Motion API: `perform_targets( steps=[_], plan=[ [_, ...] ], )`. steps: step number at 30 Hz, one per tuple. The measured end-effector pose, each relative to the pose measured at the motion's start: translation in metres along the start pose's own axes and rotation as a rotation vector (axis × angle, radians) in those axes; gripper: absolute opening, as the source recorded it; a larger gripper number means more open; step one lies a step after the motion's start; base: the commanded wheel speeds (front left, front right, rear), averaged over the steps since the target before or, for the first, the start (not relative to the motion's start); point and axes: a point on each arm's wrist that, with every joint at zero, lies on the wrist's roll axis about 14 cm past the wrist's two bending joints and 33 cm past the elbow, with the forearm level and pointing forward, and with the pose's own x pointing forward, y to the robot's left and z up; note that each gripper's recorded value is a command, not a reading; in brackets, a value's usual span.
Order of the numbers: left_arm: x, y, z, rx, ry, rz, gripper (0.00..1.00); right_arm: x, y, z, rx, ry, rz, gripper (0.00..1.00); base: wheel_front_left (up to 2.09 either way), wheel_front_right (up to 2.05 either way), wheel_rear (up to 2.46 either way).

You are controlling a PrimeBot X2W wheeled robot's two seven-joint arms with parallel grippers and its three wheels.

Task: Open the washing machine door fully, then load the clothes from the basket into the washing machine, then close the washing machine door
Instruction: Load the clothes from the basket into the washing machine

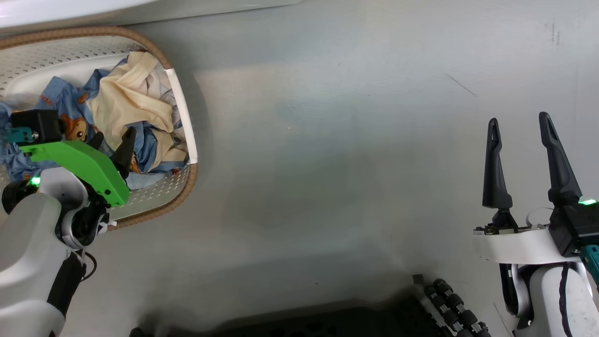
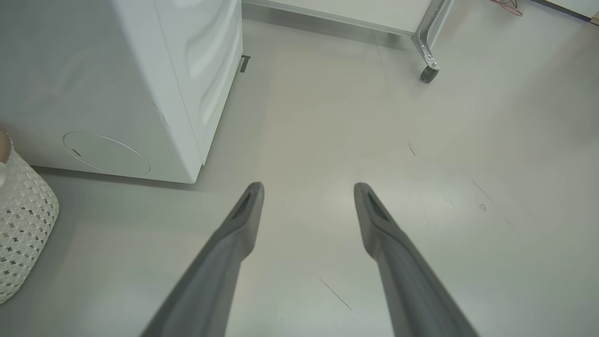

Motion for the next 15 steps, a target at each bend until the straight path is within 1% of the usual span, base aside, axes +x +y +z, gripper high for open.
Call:
perform_targets(
  steps=[7, 15],
  plan=[
    [0.003, 0.009, -0.008, -0.016, 0.022, 0.019, 1.00, -0.003, 0.004, -0.010, 0.005, 0.029, 0.005, 1.00, 0.00, 0.00, 0.00],
    [0.008, 0.007, -0.015, -0.028, 0.032, 0.015, 1.00, -0.007, 0.004, -0.016, 0.004, 0.050, 0.004, 1.00, 0.00, 0.00, 0.00]
  ],
)
